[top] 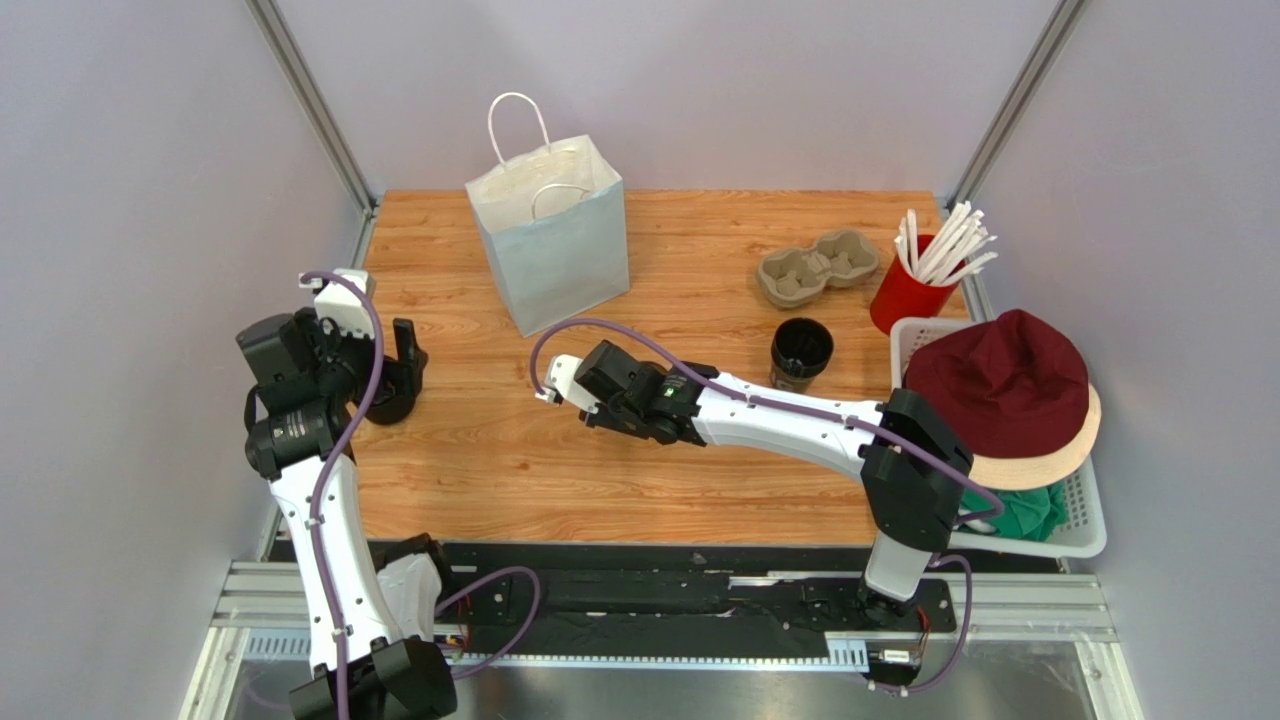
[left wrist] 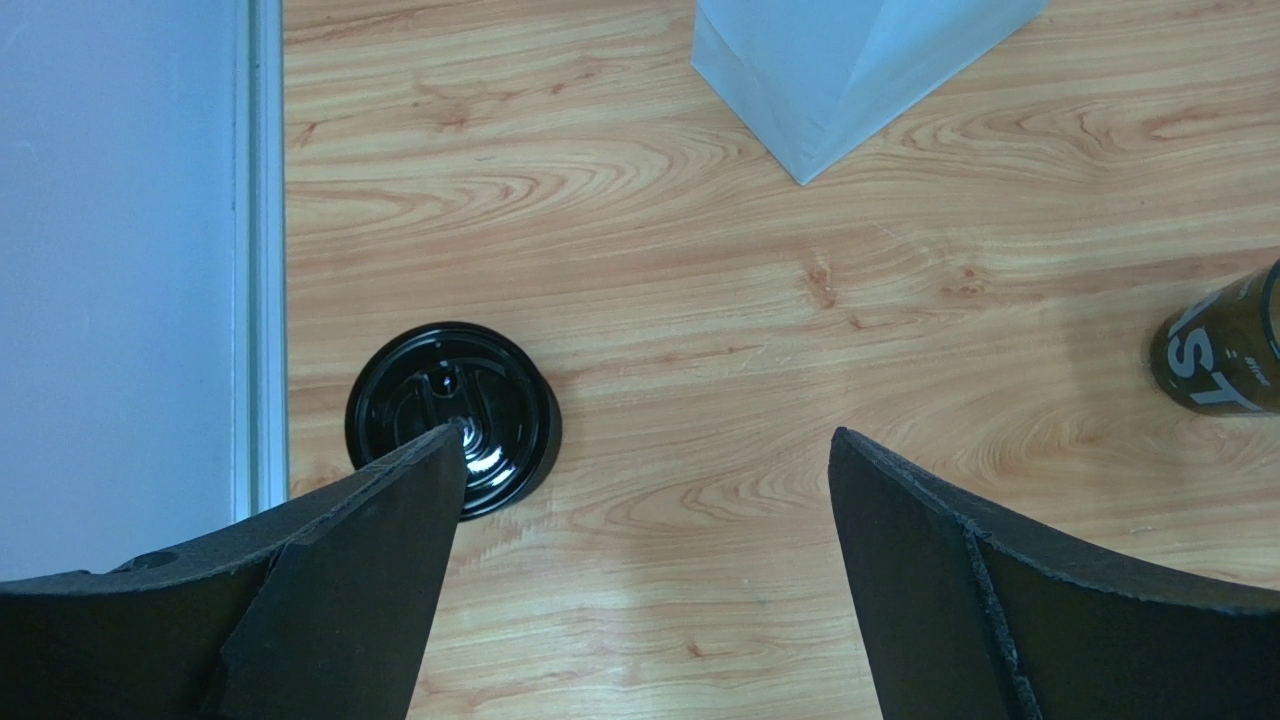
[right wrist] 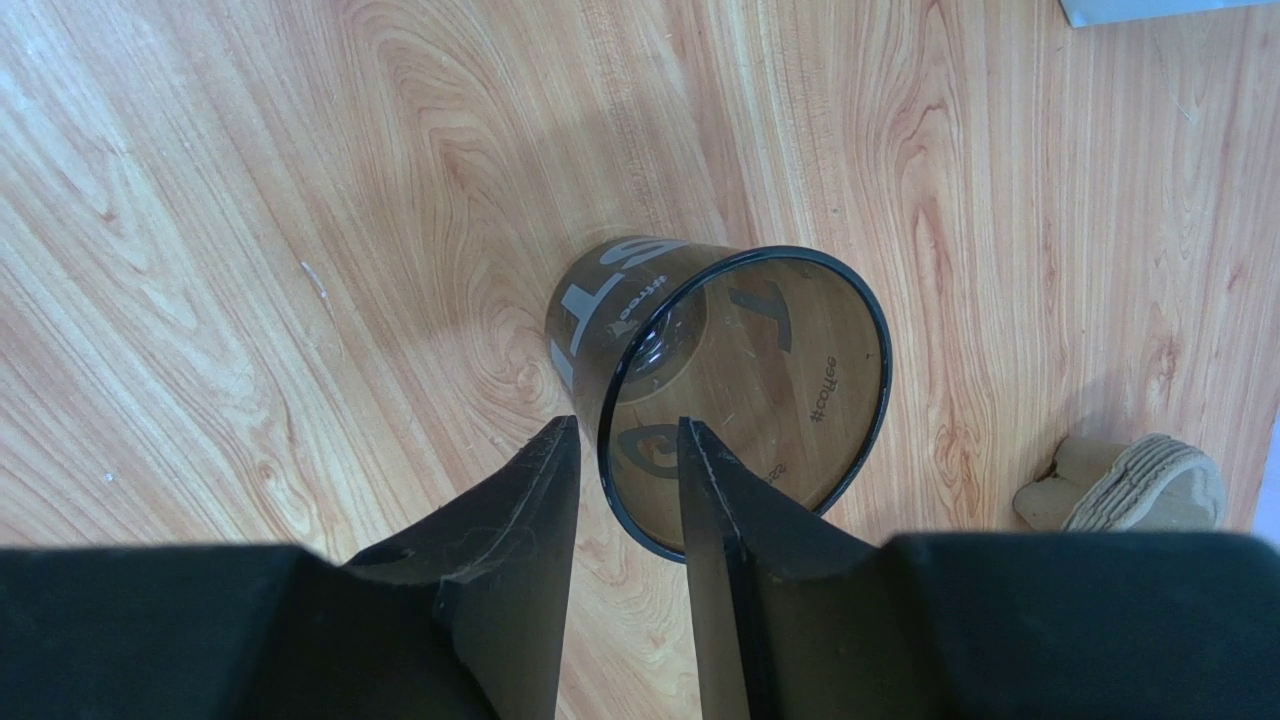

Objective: Pack the takeout coffee

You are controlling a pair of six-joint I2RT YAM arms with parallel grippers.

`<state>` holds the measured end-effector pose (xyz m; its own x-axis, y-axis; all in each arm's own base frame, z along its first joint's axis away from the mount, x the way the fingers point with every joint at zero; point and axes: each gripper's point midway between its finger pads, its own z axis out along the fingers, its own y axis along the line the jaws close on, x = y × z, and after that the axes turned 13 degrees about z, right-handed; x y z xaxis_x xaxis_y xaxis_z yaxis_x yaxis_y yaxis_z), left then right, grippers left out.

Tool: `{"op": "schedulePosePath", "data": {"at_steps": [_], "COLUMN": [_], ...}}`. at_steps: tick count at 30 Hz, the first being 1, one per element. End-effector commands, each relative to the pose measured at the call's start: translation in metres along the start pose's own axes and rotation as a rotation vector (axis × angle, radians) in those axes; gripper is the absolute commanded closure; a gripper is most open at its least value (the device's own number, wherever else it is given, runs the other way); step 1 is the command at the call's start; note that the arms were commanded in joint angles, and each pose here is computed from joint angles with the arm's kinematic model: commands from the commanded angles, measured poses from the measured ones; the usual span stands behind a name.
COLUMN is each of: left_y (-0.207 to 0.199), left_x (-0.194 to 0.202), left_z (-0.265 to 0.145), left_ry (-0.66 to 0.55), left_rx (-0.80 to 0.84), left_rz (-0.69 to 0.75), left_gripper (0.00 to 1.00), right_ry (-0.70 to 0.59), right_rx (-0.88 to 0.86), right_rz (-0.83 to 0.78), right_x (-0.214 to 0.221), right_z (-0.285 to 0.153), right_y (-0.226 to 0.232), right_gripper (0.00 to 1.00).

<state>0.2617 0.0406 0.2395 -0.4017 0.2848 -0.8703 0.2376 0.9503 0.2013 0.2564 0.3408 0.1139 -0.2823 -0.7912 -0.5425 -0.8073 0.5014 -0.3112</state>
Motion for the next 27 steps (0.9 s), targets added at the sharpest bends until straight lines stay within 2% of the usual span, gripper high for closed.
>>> {"op": "schedulePosePath", "data": {"at_steps": [1,4,6,7,10,13,17,22,23,27], "left_y": [0.003,0.002,-0.004,-0.006,-0.016,-0.02,-0.021,-0.003,0.003,0.02], "left_x": [-0.011,-0.009,-0.01,-0.008,-0.008,-0.004,0.011,0.03,0.037,0.057], "left_z": [-0.002,-0.001,-0.001,-0.001,-0.002,-0.003,-0.002,0.005,0.007,0.023], "left_ry": [-0.043,-0.042,-0.051,-0.047,-0.046,-0.032,0.01,0.09,0.12,0.204], "left_rx": [-0.006,0.003,0.036,0.051,0.115,0.158,0.188,0.145,0.123,0.122], "left_rz": [0.01,0.018,0.04,0.052,0.092,0.138,0.238,0.358,0.369,0.418], "left_gripper": [0.01,0.01,0.01,0.01,0.01,0.01,0.01,0.01,0.01,0.01], "right_ry": [-0.081,-0.123,-0.158,-0.191,-0.271,-0.332,-0.362,-0.326,-0.331,-0.309], "right_rx": [-0.005,-0.008,-0.005,0.005,0.027,0.023,0.032,-0.021,-0.003,-0.021], "right_rz": [0.025,0.03,0.033,0.038,0.04,0.046,0.073,0.149,0.185,0.239], "right_x": [-0.025,-0.04,-0.053,-0.06,-0.076,-0.078,-0.058,-0.018,-0.011,0.012], "right_z": [-0.023,-0.041,-0.057,-0.071,-0.109,-0.141,-0.166,-0.152,-0.152,-0.136], "right_y": [-0.006,-0.011,-0.018,-0.024,-0.042,-0.054,-0.08,-0.095,-0.109,-0.116], "right_gripper": [0.64,0.57,0.48,0.4,0.32,0.29,0.29,0.29,0.29,0.29]}}
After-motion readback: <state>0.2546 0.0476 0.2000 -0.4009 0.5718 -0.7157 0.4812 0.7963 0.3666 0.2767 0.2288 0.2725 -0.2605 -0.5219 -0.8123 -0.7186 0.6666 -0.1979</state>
